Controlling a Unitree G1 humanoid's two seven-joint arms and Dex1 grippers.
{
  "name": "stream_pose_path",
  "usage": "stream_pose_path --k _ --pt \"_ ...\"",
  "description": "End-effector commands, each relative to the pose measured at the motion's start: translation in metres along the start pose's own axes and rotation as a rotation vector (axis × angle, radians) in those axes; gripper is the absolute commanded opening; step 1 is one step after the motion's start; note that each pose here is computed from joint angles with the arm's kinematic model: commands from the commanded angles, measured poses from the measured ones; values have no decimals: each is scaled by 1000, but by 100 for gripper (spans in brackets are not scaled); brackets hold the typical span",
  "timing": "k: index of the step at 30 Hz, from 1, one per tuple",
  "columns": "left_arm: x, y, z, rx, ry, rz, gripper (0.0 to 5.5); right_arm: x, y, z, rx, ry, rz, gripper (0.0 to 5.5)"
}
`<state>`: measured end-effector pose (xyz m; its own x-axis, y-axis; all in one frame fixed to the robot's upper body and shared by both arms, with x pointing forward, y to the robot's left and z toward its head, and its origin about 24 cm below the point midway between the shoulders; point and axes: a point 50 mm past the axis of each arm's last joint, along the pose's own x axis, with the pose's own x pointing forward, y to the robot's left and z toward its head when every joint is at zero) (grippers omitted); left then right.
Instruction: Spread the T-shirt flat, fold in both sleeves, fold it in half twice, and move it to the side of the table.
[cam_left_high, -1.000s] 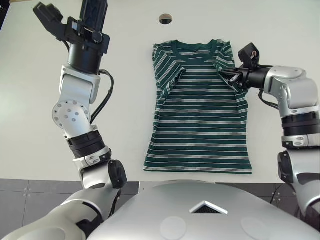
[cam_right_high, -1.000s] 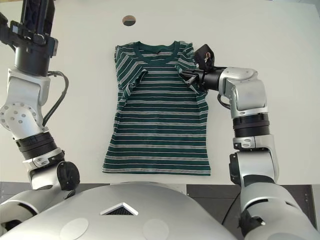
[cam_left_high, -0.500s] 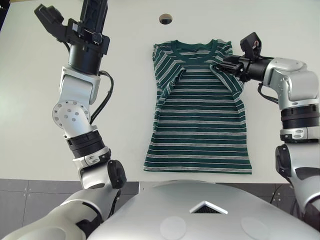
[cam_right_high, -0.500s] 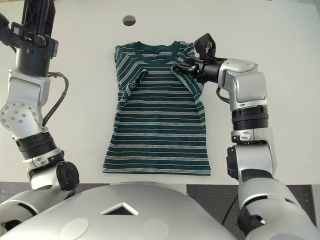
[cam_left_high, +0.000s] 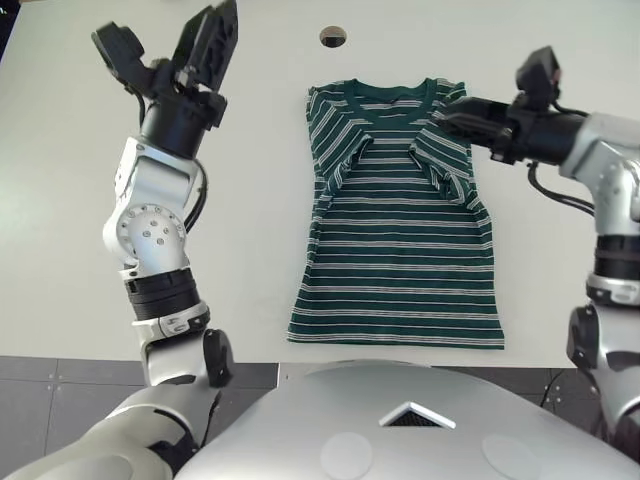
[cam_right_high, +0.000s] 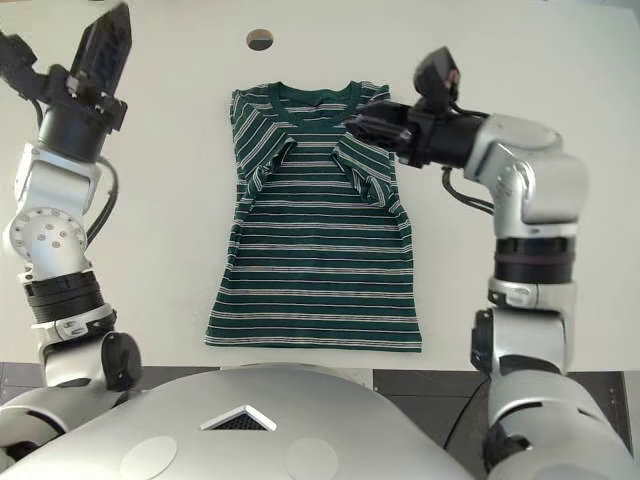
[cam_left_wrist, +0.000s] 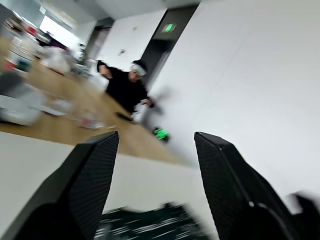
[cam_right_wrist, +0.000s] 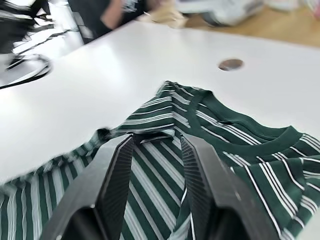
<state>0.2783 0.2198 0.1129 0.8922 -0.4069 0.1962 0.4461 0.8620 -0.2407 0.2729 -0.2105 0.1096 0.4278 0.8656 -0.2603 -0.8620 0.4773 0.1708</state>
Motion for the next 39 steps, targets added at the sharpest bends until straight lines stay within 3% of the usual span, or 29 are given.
stream_pose_path --k 1,3,6,10,15,17,20,29,39 --pt "-81 -5 -30 1063 481 -613 281 -101 40 -48 -345 382 179 173" --pt "-114 -17 -31 1230 544 -885 281 -118 45 -65 -478 533 222 173" --pt "-145 -23 -23 1373 640 -1133 281 -115 53 -58 -737 438 267 173" --pt "-168 -25 -23 1334 709 -1276 281 -114 56 -60 -871 430 373 173" --pt "-202 -28 -50 1214 703 -1374 281 -127 60 -85 -852 526 526 173" --pt "-212 -32 -56 1161 701 -1418 311 -130 68 -94 -850 557 600 211" --pt "-212 -41 -60 1125 666 -1440 344 -132 74 -103 -785 613 673 269" --pt "-199 -66 -73 1051 595 -1392 344 -118 92 -124 -779 607 776 269" --pt "-190 -65 -79 1074 583 -1354 344 -95 99 -129 -803 522 718 269"
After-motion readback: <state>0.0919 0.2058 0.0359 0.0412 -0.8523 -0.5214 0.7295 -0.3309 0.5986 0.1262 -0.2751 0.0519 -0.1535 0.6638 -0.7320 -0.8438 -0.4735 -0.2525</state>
